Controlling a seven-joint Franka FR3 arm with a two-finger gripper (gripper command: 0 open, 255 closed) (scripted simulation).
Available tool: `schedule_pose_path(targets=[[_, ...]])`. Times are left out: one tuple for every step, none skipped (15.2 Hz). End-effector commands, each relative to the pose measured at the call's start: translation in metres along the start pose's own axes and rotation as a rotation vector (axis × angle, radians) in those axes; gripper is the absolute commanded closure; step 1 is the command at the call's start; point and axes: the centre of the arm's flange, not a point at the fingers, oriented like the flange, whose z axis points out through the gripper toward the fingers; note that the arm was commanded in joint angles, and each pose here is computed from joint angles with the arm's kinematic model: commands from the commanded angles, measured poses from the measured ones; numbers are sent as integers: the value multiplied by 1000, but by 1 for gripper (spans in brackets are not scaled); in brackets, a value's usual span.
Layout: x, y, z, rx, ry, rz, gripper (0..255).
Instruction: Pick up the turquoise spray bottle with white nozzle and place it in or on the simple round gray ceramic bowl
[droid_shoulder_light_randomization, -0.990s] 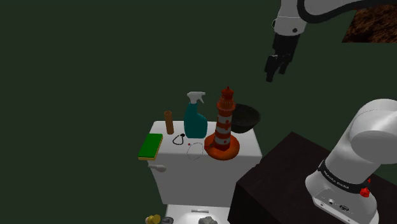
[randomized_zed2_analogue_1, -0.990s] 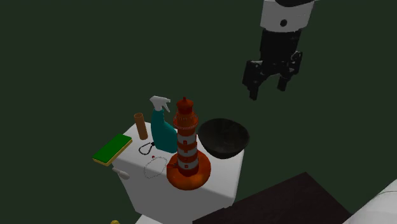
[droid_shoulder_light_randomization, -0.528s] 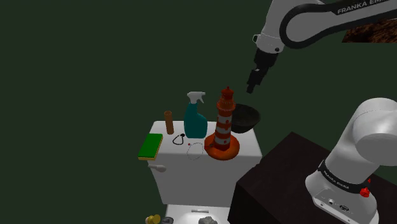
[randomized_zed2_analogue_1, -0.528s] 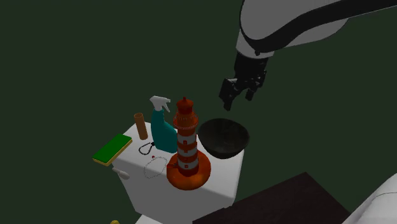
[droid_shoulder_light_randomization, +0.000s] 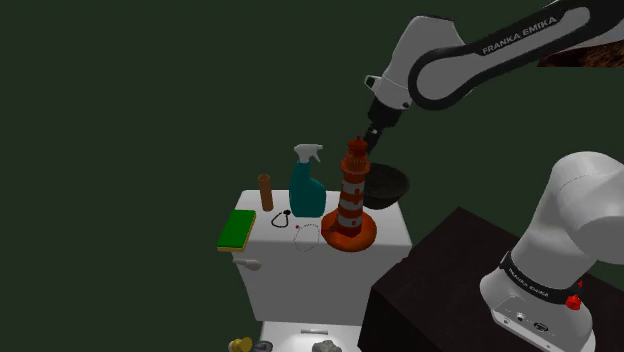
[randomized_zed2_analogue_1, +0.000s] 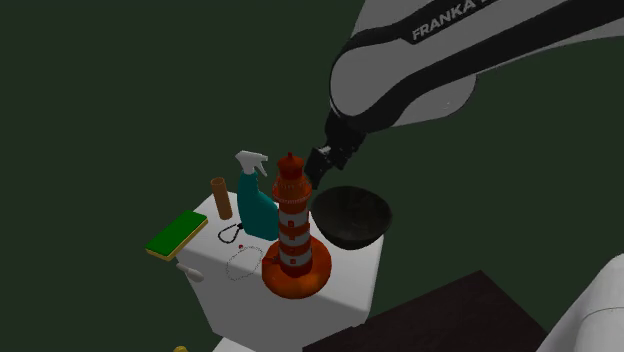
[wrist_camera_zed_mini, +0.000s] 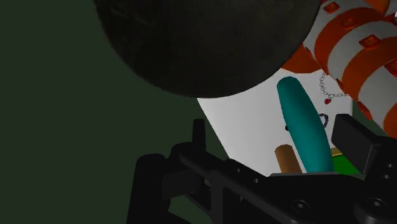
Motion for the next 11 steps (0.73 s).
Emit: schedule_pose_path(targets=[[11, -11, 18, 23, 43, -65, 0], [16, -16, 25, 36, 62, -97, 0], [21, -21, 33, 49, 82, -129, 0], [26, -27, 40, 61, 102, -161, 0], [31, -33, 48, 74, 121, -193, 0], [36, -39, 55, 86, 141, -224, 0], [40, -46, 62, 99, 160, -256, 0], [45, -53, 68, 112, 180, -288, 0], [49, -59, 74, 123, 197, -316, 0], [50, -60, 79, 123, 197, -316, 0], [51, -60, 84, 123, 197, -316, 0]])
